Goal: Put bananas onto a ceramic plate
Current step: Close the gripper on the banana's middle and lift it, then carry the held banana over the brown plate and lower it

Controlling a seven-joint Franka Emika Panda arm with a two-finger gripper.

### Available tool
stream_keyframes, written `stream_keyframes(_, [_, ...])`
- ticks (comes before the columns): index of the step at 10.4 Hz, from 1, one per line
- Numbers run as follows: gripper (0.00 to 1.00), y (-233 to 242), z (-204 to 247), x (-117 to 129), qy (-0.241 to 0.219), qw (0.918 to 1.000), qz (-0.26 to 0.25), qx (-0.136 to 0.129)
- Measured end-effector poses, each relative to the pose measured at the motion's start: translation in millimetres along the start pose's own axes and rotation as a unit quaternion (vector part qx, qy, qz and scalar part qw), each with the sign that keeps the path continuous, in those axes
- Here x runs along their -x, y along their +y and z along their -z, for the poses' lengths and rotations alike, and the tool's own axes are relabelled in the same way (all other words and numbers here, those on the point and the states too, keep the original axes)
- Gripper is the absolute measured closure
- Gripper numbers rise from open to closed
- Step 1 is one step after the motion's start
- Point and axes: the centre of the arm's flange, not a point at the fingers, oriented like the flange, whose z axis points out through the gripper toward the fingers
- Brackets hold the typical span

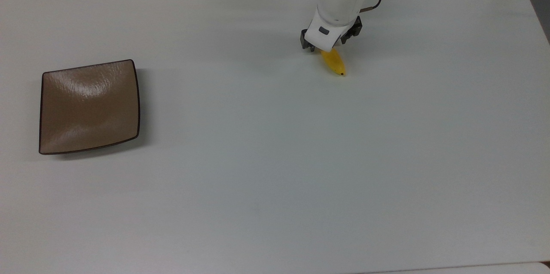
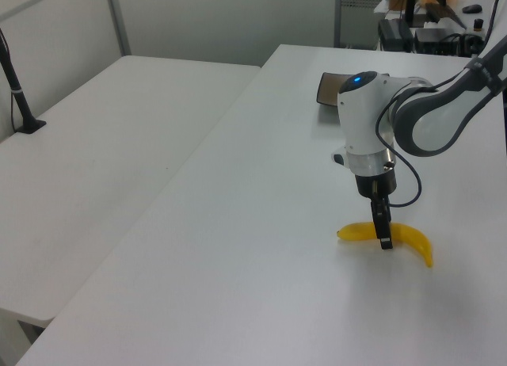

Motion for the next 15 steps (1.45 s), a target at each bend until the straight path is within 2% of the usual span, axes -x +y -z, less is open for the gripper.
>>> stream_keyframes(2, [0.49,0,0,0,0.001,1.0,0.002,0.003])
stream_keyframes(3, [0.63,0,1,0,0.002,1.0,0.002,0.003])
stream_keyframes(4, [0.7,-1,1,0,0.002,1.0,0.003,0.003])
stream_keyframes(10, [0.7,14,22,-9,0.023,0.9997,-0.01,0.0])
stream_keyframes(12, [0.7,30,48,-12,0.047,0.9987,-0.018,0.008])
stream_keyframes(15, [0.7,80,96,-17,0.078,0.9952,-0.051,0.029])
